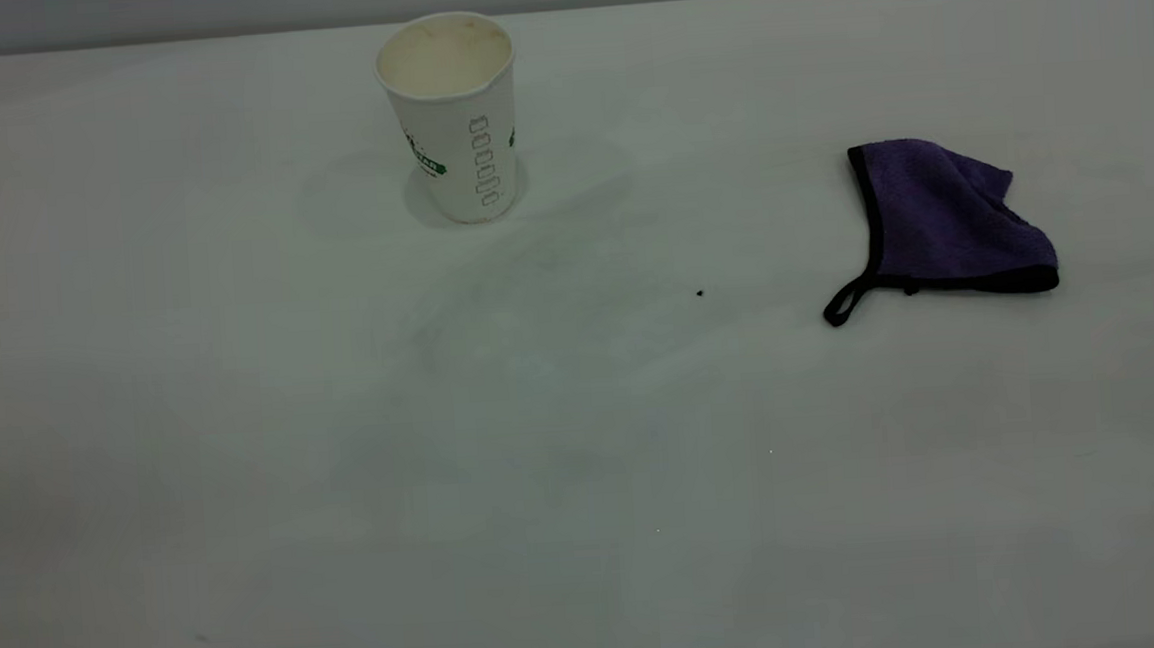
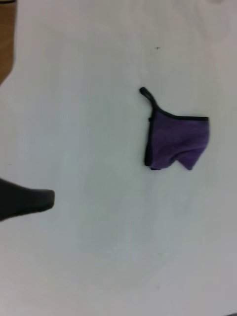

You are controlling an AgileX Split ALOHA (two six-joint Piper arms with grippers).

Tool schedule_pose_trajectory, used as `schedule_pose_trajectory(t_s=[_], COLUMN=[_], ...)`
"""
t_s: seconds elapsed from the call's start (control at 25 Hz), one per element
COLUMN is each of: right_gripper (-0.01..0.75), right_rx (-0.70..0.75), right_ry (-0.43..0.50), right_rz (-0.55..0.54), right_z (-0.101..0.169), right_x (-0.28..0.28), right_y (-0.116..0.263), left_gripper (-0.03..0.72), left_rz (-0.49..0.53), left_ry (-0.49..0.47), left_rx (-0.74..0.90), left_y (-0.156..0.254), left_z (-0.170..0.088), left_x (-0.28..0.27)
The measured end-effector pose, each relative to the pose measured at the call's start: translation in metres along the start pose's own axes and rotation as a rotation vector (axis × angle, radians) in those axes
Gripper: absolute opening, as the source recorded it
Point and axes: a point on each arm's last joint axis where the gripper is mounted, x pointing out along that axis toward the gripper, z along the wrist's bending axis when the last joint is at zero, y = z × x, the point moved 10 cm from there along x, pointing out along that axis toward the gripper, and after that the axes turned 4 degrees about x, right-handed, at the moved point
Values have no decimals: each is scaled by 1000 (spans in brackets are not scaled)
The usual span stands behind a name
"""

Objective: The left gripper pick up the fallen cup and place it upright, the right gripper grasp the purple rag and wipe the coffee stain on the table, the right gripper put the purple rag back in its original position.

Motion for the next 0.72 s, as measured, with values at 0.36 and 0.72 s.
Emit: schedule_pose_trajectory(t_s=[0.36, 0.72], right_gripper=[597, 588], right_rx=[-1, -14], right_ry=[-5, -7], right_rz=[-71, -71], right_z=[0, 0], right_x=[-8, -8], right_y=[-1, -1], left_gripper=[530, 530], left_rz=[0, 0], left_ry=[0, 0], left_rx=[0, 1], left_y=[0, 0], left_z=[0, 0], left_x=[0, 0])
